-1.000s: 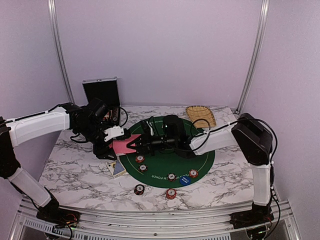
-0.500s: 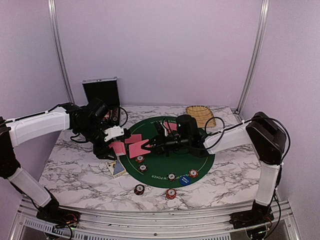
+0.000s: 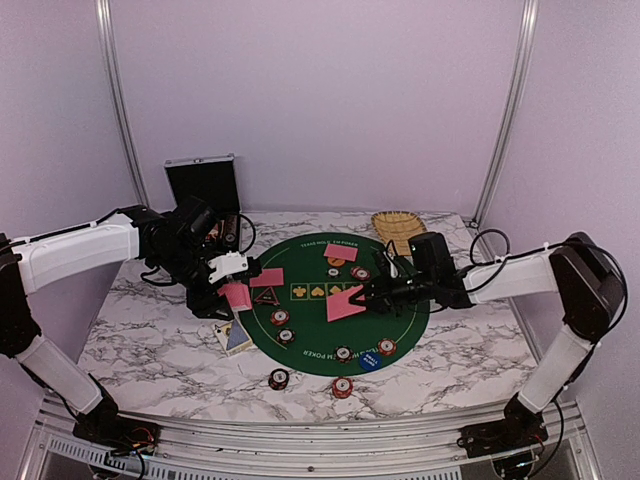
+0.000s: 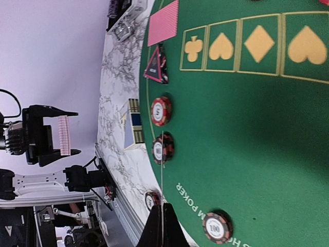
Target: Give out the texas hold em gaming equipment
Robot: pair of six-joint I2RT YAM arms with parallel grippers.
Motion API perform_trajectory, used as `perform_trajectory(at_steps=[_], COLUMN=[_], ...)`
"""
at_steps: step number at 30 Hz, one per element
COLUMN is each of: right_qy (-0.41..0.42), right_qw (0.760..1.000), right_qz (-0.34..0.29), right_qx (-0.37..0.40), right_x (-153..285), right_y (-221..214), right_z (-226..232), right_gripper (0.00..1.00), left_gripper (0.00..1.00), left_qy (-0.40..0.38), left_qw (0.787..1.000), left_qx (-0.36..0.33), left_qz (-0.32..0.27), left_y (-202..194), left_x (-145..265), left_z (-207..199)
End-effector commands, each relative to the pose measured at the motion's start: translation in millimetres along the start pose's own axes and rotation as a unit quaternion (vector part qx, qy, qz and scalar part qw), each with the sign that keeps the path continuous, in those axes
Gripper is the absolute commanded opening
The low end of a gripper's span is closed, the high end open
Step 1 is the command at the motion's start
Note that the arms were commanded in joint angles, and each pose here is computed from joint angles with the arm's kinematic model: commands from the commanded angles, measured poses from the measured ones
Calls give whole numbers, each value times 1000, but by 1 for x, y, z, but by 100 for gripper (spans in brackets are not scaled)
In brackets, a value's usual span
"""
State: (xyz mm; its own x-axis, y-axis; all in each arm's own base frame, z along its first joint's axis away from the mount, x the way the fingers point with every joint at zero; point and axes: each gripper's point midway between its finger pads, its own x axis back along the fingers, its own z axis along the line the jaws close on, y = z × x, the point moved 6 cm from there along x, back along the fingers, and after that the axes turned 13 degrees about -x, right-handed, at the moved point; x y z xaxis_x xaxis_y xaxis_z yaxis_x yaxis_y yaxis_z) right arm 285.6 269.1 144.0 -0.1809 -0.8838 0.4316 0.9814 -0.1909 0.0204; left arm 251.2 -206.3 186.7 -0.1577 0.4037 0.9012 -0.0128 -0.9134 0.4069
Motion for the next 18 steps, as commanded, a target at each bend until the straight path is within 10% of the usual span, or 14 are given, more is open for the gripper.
perform_trajectory(at_steps=[1, 18], right_qy=[-71, -148], right_qw=[997, 989], right_qz=[-9, -7], right_qx=[6, 2], right_x=[16, 9], right_y=[-2, 6], right_z=[-30, -71], right_gripper=[0, 0], left_gripper=[4, 4], left_qy=[7, 7], left_qw=[1000, 1000], left_qx=[-4, -5], left_qz=[-12, -12], left_y=[5, 5], left_x=[8, 9], left_z=[1, 1])
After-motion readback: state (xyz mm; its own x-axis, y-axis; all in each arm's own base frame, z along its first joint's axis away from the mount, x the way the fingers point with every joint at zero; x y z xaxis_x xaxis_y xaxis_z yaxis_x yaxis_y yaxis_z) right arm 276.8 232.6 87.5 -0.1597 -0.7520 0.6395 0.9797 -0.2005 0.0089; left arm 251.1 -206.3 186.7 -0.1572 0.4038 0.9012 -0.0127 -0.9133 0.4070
